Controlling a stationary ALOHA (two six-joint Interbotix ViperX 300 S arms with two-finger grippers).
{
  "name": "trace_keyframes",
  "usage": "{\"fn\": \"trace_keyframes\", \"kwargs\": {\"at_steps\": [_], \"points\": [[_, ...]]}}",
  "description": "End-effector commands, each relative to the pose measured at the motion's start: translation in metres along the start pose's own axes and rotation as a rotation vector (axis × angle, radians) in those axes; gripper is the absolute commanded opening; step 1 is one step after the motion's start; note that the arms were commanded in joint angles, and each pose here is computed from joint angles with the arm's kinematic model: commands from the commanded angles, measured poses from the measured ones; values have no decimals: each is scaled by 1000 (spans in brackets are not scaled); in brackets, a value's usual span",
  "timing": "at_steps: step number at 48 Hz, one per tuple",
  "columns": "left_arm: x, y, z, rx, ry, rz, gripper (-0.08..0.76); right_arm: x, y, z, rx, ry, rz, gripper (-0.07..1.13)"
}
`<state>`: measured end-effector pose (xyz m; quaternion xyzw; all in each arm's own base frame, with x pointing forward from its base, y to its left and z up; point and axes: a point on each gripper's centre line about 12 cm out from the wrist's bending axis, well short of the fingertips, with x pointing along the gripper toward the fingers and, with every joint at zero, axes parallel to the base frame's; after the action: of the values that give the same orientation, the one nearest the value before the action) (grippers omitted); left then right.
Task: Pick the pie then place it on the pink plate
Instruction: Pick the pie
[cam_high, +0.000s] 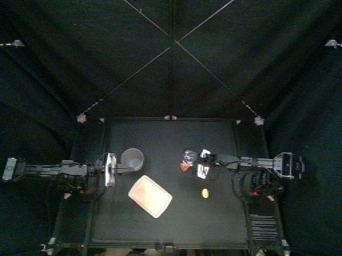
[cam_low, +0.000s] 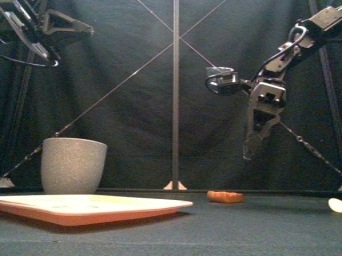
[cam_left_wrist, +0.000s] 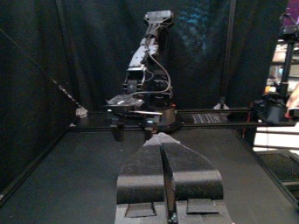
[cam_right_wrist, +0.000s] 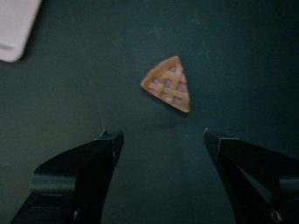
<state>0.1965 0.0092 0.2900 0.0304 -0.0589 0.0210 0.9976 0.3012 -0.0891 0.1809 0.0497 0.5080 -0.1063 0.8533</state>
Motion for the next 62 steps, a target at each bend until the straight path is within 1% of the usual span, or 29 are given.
{"fn": "trace_keyframes", "kwargs": {"at_steps": [1,9,12,16,23,35,47,62], "points": [[2,2,5,4,-16,8,43,-3,-6,16,-86,38,-21,1062],[2,3,3,5,-11,16,43,23,-4,25,-239,117,18,1062],[2,5,3,7,-9,23,43,35,-4,29,-282,131,40,1062],[2,6,3,7,-10,32,43,47,-6,35,-311,138,68,1062],[1,8,1,8,-5,37,43,64,-15,42,-323,146,96,1062],[-1,8,-6,9,12,39,43,83,-33,44,-317,160,85,1060],[-1,11,-4,9,6,53,43,91,-30,33,-309,225,117,1059],[-1,13,-4,11,-4,68,43,97,-31,35,-301,198,103,1042]]}}
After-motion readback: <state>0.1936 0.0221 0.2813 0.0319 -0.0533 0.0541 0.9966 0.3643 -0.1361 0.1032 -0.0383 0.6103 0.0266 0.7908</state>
